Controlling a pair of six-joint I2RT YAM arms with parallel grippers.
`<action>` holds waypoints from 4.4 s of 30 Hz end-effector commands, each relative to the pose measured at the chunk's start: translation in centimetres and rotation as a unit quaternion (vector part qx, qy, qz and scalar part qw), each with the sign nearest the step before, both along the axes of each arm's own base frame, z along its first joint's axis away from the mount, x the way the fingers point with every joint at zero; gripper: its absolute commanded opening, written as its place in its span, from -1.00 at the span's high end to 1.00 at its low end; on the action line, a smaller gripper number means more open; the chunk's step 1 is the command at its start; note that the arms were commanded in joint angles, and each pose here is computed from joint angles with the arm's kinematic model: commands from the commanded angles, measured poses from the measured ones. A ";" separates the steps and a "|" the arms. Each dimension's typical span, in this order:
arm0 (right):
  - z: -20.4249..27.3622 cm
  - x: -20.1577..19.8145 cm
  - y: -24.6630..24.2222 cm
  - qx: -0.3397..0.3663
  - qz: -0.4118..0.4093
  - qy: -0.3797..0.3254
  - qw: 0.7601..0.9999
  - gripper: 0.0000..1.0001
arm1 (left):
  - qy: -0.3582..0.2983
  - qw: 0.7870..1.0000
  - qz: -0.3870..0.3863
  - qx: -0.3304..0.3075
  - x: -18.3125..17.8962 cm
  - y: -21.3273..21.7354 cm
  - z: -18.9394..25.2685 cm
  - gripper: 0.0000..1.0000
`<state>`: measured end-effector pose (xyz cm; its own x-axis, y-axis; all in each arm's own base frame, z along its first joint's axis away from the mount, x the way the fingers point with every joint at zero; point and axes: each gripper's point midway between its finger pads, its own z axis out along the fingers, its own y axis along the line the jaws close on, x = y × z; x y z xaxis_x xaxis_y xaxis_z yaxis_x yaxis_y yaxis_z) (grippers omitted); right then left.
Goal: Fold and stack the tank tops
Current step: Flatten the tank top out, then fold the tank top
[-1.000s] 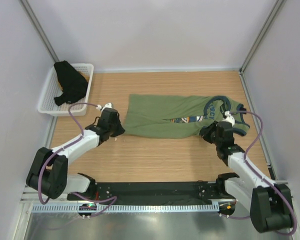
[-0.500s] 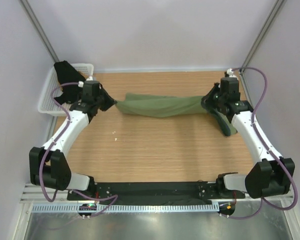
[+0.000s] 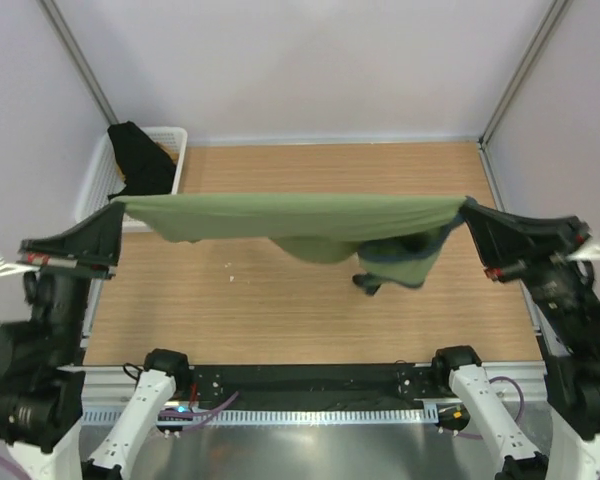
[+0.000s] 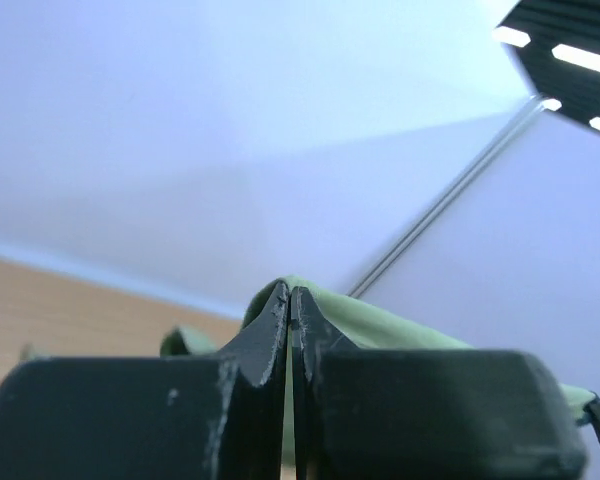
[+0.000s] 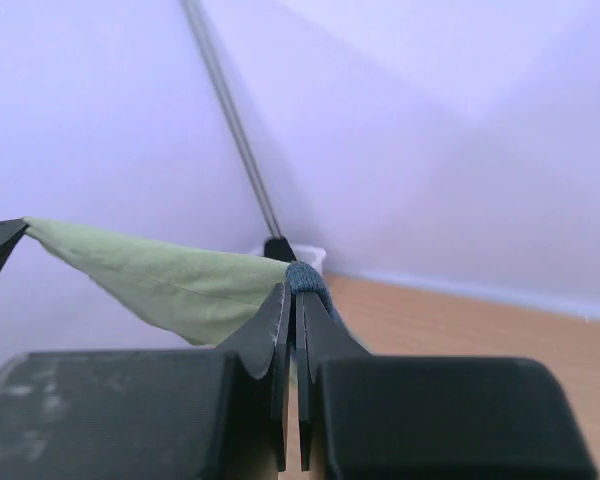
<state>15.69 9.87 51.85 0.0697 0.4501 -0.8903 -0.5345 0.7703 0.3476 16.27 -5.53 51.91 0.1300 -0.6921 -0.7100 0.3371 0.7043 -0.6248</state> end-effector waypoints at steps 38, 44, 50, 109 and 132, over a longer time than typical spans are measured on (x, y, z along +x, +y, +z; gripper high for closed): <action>5.6 7.2 1.2 -0.021 0.015 0.092 0.995 0.98 | 0.028 0.999 0.027 0.011 5.0 0.0 6.1 1.00; 7.7 1.7 0.9 -0.024 0.022 0.041 0.999 0.97 | -0.003 1.000 0.015 0.002 1.1 0.3 7.8 1.00; 5.4 5.7 0.3 -0.026 -0.010 0.092 0.995 0.98 | 0.021 1.000 0.016 0.009 3.5 -0.1 7.2 1.00; -45.9 2.8 -0.2 0.043 -0.048 0.614 0.787 0.92 | 0.418 0.904 -0.032 -0.082 4.3 -2.6 -40.7 1.00; -41.7 10.0 0.9 -0.068 -0.070 0.559 0.824 0.97 | 0.450 0.881 0.092 -0.112 2.7 0.8 -42.0 1.00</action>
<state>23.93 11.31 8.44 -0.8178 0.4206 -0.3929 0.1960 0.8453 0.4971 18.68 -5.62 8.83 -0.3569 -0.8355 -0.4179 -0.4647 0.5469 -0.6964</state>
